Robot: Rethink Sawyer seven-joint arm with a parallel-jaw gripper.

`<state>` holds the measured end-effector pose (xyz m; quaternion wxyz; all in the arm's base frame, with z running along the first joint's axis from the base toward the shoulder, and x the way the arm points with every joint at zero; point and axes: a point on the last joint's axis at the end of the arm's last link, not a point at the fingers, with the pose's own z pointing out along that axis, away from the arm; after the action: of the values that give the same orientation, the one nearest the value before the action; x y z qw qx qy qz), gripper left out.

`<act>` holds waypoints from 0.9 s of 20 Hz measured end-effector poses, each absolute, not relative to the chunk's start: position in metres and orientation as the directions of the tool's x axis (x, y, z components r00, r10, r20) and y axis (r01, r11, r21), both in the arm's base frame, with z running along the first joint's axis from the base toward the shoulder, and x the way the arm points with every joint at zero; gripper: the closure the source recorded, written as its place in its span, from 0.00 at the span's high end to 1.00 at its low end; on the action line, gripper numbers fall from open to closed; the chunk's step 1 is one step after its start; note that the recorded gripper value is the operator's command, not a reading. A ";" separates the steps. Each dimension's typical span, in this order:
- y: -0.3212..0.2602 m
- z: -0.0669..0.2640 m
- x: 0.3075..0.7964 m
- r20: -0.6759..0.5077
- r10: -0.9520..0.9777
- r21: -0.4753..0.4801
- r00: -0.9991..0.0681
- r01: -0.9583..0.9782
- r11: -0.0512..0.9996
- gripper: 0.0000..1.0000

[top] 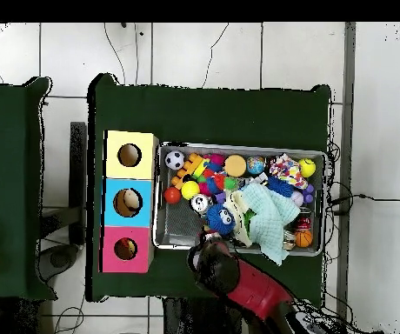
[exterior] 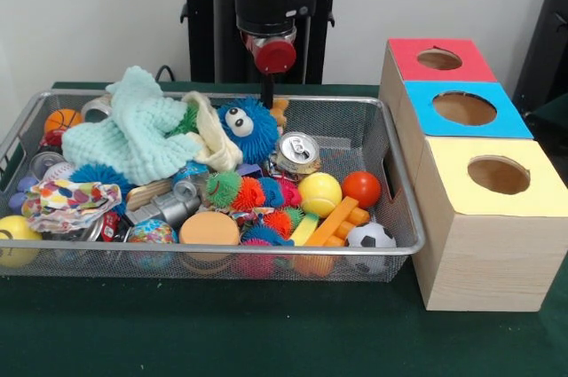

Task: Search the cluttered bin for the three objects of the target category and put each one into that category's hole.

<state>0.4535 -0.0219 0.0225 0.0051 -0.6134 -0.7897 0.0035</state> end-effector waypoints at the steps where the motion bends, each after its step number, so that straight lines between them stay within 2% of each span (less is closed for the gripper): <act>1: -0.022 0.027 0.454 0.008 0.969 -0.017 -0.249 0.968 0.249 0.00; 18: -0.017 0.104 0.468 0.082 0.962 -0.056 -0.262 0.962 0.266 0.00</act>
<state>0.4677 -0.0174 0.1038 0.0495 -0.6056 -0.7942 -0.0025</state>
